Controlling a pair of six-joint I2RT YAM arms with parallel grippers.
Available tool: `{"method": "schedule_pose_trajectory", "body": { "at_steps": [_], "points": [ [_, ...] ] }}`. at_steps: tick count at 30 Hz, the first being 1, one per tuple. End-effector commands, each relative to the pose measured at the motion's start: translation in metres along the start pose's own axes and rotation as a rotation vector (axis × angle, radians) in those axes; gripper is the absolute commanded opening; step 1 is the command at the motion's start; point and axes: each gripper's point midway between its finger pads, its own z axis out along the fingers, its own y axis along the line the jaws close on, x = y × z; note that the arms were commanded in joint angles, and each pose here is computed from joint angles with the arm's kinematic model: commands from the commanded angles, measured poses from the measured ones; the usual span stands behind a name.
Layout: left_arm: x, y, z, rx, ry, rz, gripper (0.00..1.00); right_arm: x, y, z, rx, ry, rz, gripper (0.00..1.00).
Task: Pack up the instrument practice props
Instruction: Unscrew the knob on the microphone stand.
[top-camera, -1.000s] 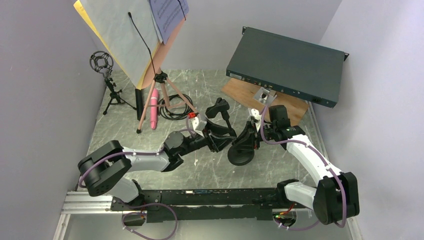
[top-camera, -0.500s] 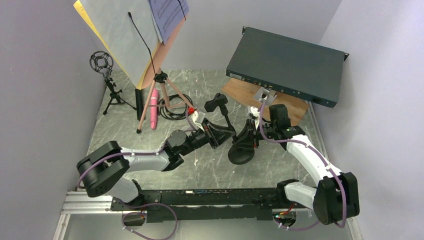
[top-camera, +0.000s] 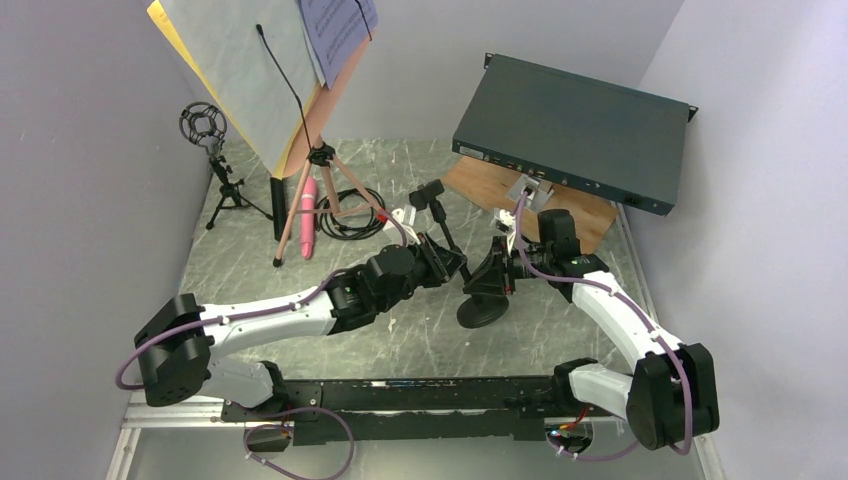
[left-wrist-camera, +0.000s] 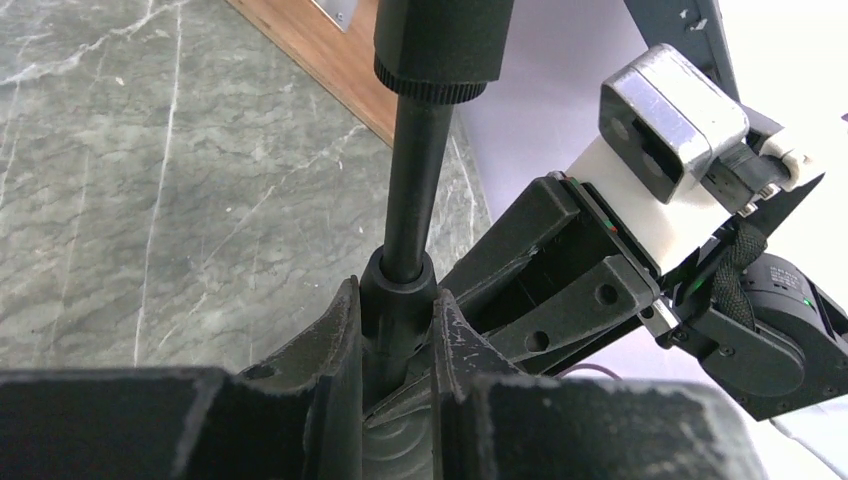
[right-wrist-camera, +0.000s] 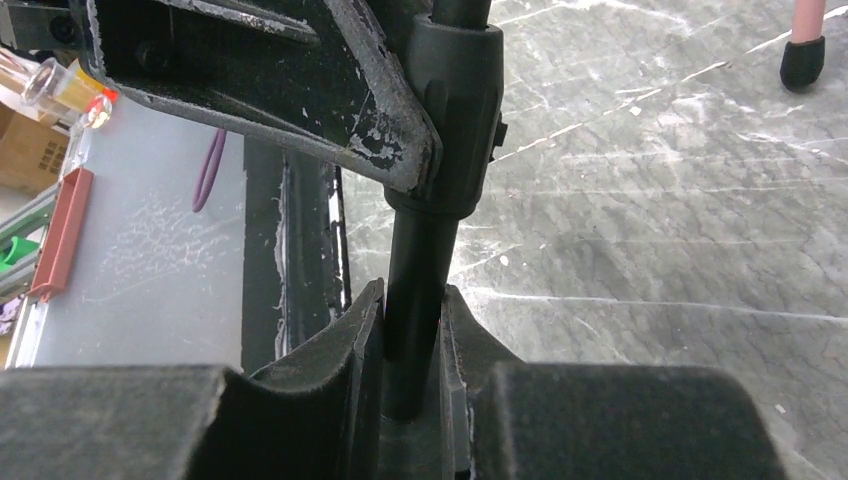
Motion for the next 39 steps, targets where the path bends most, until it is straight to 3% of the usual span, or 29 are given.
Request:
{"method": "schedule_pose_trajectory", "body": {
  "at_steps": [1,4,11,13,17,22,28,34,39],
  "points": [
    [-0.024,-0.021,-0.011,-0.008,-0.062,-0.119,0.01,-0.03,-0.015,-0.002,0.046,-0.066,-0.234,0.0],
    [-0.021,-0.026,-0.012,0.022,-0.044,-0.068,0.11,-0.03,-0.015,-0.002,0.044,-0.067,-0.234,0.0],
    [-0.012,-0.035,-0.025,0.176,-0.007,0.172,0.86,-0.032,-0.005,-0.002,-0.008,-0.075,-0.244,0.0],
    [-0.009,-0.031,-0.034,0.212,-0.005,0.232,0.99,-0.031,0.0,-0.002,-0.037,-0.077,-0.256,0.0],
    [0.005,-0.021,-0.059,0.399,0.001,0.336,1.0,-0.029,0.014,-0.005,-0.112,-0.08,-0.302,0.0],
    [0.0,-0.016,-0.079,0.605,0.017,0.313,0.99,-0.028,0.022,-0.007,-0.159,-0.09,-0.321,0.0],
    [-0.004,-0.011,-0.065,0.681,0.095,0.314,1.0,-0.025,0.024,-0.007,-0.18,-0.095,-0.326,0.0],
    [-0.005,-0.028,-0.051,0.829,0.095,0.41,0.98,-0.023,0.024,-0.006,-0.186,-0.096,-0.327,0.0],
    [-0.013,-0.036,-0.037,0.889,-0.004,0.472,0.95,-0.023,0.024,-0.006,-0.185,-0.096,-0.328,0.0]
  ]
}}
